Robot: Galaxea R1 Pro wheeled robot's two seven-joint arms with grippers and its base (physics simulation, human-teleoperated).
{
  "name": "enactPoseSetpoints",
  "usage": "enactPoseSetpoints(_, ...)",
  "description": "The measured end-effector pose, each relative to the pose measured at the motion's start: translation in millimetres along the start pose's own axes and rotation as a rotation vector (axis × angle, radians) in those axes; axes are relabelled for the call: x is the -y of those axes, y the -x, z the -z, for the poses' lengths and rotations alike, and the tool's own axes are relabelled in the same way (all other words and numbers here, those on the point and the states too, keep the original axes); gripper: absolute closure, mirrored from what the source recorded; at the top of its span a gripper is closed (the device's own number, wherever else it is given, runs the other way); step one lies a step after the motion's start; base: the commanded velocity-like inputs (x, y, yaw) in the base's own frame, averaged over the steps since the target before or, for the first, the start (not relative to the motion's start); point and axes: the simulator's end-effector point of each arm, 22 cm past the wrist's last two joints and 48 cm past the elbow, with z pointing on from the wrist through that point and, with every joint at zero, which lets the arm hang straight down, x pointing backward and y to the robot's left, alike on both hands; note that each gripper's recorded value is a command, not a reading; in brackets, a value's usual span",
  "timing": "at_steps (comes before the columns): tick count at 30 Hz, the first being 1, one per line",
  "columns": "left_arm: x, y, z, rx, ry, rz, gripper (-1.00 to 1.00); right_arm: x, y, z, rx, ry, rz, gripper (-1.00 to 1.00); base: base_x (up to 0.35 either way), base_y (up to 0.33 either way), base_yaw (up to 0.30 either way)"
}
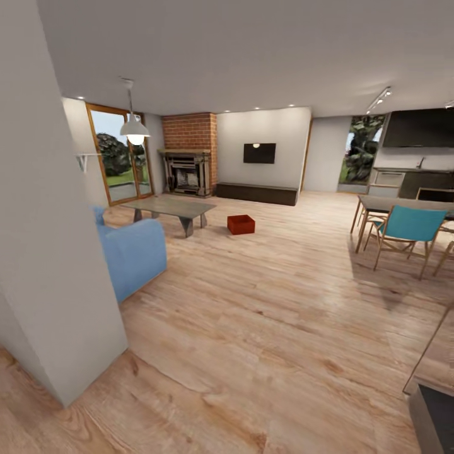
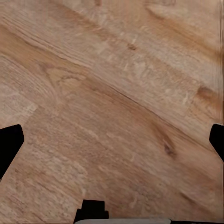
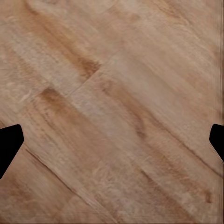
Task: Move the two storage containers from the living room to the garage. In the garage, place one container on the floor and stack the other container on top of it (either order is fine).
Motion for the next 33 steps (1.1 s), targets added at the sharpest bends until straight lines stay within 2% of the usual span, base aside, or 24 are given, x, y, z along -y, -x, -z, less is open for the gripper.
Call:
enactPoseSetpoints(7, -0.1, -0.2, 0.1, 0.000, 0.000, 0.000, -1.00, 0.0, 0.0, 0.0, 0.000, 0.000, 0.000, -1.00, 0.328, 0.000, -0.200)
enactPoseSetpoints(25, -0.1, -0.2, 0.1, 0.000, 0.000, 0.000, -1.00, -0.3, 0.1, -0.1, 0.000, 0.001, 0.001, -1.00, 0.329, 0.000, -0.015)
enactPoseSetpoints(33, 0.0, -0.1, 0.0, 0.000, 0.000, 0.000, -1.00, -0.6, 0.4, -0.1, 0.001, 0.001, 0.001, -1.00, 0.329, 0.000, -0.236)
